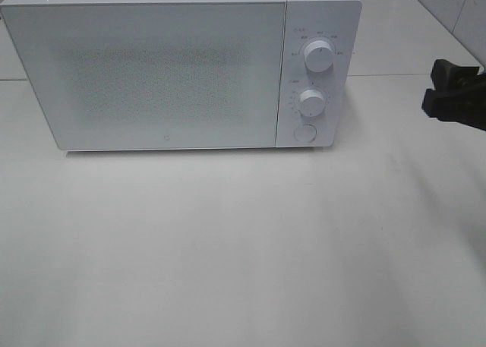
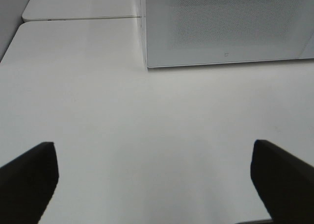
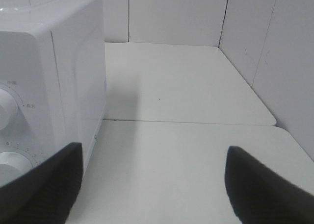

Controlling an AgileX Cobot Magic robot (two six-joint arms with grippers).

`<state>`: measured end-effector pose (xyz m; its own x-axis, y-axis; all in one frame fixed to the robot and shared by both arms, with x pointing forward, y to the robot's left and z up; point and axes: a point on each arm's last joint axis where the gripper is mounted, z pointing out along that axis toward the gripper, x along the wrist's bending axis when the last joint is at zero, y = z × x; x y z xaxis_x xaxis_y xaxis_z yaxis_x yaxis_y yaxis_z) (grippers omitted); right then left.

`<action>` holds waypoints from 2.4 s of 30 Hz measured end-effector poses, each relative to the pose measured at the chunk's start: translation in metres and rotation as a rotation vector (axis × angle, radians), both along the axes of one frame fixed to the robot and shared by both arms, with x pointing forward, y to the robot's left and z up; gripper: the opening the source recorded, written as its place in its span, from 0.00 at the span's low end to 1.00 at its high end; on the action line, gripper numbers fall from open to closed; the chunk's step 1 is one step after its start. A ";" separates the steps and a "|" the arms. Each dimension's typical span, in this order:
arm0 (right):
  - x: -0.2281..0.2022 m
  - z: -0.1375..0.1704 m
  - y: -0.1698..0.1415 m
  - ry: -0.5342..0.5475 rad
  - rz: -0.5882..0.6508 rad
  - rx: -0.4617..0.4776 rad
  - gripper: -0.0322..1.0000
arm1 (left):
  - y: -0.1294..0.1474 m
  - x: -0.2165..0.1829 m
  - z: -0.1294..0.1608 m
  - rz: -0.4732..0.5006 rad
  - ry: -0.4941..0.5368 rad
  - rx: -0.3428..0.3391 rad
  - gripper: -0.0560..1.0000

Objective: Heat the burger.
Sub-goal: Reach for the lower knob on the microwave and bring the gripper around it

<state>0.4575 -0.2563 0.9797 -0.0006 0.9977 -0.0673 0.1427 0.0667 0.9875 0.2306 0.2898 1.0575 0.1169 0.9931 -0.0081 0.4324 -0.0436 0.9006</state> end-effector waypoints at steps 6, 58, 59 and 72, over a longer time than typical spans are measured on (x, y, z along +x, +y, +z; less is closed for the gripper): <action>0.000 -0.008 0.017 -0.022 -0.014 -0.028 0.78 | 0.000 0.000 0.000 0.000 0.000 0.000 0.99; 0.083 -0.081 0.143 0.026 0.042 -0.010 0.78 | 0.000 0.000 0.000 0.000 0.000 0.000 0.99; 0.085 -0.083 0.144 0.030 0.040 -0.011 0.78 | 0.000 0.000 0.000 0.000 0.000 0.000 0.99; 0.102 -0.092 0.142 0.052 0.014 0.016 0.78 | 0.000 0.000 0.000 0.000 0.000 0.000 0.99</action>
<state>0.5594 -0.1140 0.8875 -0.0179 0.9986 -0.0504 0.1928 0.0529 0.9798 0.2306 0.2898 1.0575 0.1169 0.9931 -0.0081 0.4324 -0.0436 0.9006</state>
